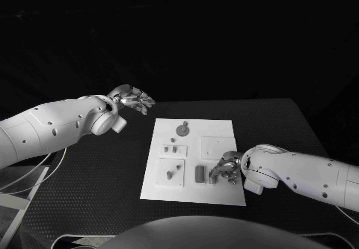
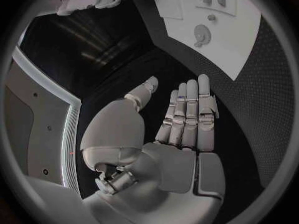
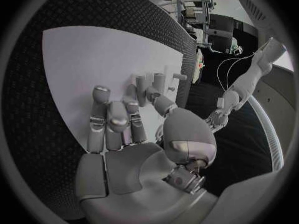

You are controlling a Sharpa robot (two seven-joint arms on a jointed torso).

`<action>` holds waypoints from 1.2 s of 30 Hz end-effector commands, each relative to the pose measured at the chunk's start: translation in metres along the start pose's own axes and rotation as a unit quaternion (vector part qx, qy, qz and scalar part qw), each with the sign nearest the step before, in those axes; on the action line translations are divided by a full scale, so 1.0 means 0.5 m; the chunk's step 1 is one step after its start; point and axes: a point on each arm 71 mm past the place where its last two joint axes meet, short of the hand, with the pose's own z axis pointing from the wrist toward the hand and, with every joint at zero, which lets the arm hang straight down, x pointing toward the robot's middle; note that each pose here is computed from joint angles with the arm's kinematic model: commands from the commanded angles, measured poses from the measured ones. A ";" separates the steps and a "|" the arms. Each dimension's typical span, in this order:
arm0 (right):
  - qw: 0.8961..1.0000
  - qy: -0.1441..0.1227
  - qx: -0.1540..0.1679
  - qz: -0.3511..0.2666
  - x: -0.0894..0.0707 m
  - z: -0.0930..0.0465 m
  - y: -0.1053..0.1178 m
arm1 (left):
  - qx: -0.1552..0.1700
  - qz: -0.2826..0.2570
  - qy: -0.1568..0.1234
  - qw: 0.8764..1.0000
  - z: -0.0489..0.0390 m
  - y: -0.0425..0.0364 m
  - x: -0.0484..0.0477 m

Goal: Assemble the parts on the task board

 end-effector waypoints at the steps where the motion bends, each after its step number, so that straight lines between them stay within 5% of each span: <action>1: 1.000 0.014 -0.015 -0.001 0.011 0.000 0.012 | 0.004 -0.003 0.006 1.000 0.001 -0.003 0.003; 36: 1.000 0.010 -0.025 0.003 0.008 -0.005 0.006 | 0.004 -0.003 0.007 1.000 0.001 -0.003 0.003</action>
